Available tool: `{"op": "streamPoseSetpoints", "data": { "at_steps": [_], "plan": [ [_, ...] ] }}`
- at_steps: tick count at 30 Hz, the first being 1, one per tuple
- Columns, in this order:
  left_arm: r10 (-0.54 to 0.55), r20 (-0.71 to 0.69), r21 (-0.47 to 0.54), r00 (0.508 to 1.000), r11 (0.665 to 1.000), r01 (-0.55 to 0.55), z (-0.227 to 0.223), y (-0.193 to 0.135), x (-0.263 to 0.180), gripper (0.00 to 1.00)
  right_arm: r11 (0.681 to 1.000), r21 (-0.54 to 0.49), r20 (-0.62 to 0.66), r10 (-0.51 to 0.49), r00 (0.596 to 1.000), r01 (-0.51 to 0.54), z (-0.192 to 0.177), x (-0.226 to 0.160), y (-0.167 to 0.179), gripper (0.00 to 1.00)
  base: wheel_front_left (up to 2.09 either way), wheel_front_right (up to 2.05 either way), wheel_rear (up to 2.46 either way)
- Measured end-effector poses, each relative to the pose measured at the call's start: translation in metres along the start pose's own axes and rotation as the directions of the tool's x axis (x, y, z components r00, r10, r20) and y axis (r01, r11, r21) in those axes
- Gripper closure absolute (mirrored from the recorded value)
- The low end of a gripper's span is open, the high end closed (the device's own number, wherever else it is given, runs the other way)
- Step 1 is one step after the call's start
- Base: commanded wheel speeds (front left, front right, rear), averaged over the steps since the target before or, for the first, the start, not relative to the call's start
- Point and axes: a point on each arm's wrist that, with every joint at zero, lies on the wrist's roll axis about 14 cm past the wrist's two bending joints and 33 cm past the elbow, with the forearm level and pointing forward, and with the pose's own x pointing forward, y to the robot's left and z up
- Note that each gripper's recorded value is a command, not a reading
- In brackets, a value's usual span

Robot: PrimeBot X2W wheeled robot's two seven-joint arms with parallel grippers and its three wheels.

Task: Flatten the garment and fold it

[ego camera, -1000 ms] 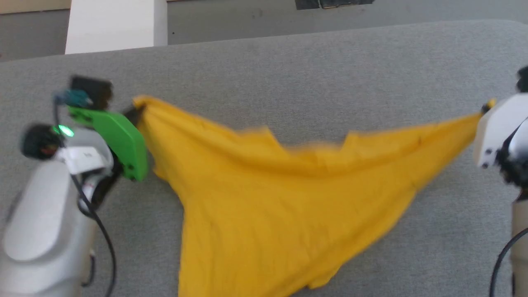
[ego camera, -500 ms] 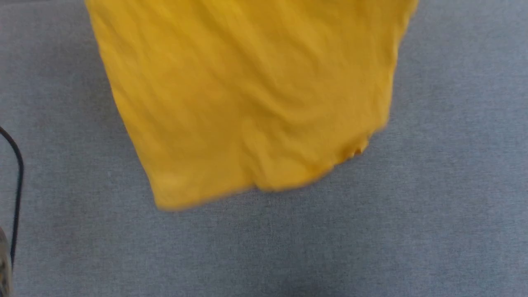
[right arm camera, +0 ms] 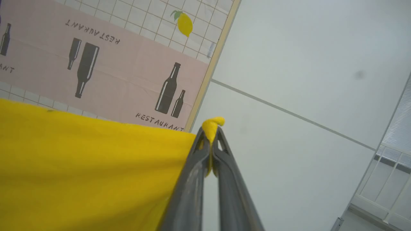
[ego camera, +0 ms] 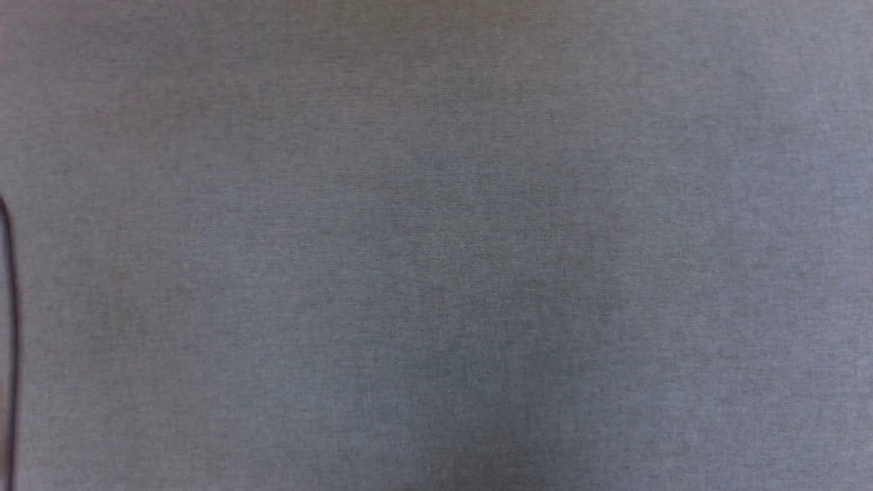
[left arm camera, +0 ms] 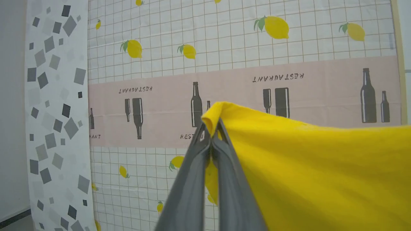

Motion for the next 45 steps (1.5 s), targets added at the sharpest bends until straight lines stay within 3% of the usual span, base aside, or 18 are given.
{"op": "streamPoseSetpoints", "data": {
  "at_steps": [3,6,9,14,19,25,29,33,39,45],
  "plan": [
    [-0.045,-0.123,-0.019,0.991,0.999,0.043,-0.037,-0.007,-0.024,1.0,0.999,0.018,-0.08,0.041,0.996,-0.04,-0.031,-0.009,0.012,1.0,0.0,0.0,0.0],
    [-0.106,-0.316,-0.059,0.943,0.994,0.092,-0.09,-0.021,-0.073,1.0,0.993,0.057,-0.221,0.118,0.968,-0.107,-0.083,-0.039,0.035,1.0,0.0,0.0,0.0],
    [-0.18,-0.481,-0.129,0.858,0.983,0.134,-0.128,-0.038,-0.13,1.0,0.975,0.132,-0.354,0.215,0.91,-0.179,-0.133,-0.088,0.064,1.0,0.0,0.0,0.0],
    [-0.251,-0.675,-0.227,0.694,0.965,0.129,-0.154,-0.049,-0.221,1.0,0.947,0.255,-0.5,0.304,0.811,-0.198,-0.178,-0.175,0.085,1.0,0.0,0.0,0.0],
    [-0.297,-0.777,-0.324,0.554,0.945,0.052,-0.149,-0.054,-0.308,1.0,0.932,0.332,-0.583,0.325,0.745,-0.147,-0.189,-0.252,0.083,1.0,0.0,0.0,0.0],
    [-0.32,-0.856,-0.38,0.406,0.922,-0.073,-0.129,-0.057,-0.39,1.0,0.926,0.375,-0.633,0.279,0.722,-0.029,-0.18,-0.317,0.064,1.0,0.0,0.0,0.0],
    [-0.304,-0.89,-0.364,0.341,0.923,-0.126,-0.114,-0.05,-0.426,1.0,0.924,0.376,-0.671,0.217,0.709,0.073,-0.175,-0.355,0.046,1.0,0.0,0.0,0.0],
    [-0.259,-0.925,-0.312,0.279,0.935,-0.166,-0.102,-0.034,-0.456,1.0,0.928,0.343,-0.725,0.162,0.67,0.146,-0.175,-0.39,0.027,1.0,0.0,0.0,0.0],
    [-0.162,-0.959,-0.216,0.231,0.949,-0.229,-0.087,-0.006,-0.487,1.0,0.919,0.294,-0.834,0.113,0.54,0.261,-0.187,-0.447,0.0,1.0,0.0,0.0,0.0],
    [-0.116,-0.976,-0.166,0.184,0.945,-0.283,-0.082,0.007,-0.508,1.0,0.897,0.292,-0.928,0.181,0.327,0.333,-0.207,-0.51,0.004,1.0,0.0,0.0,0.0]
  ]
}}
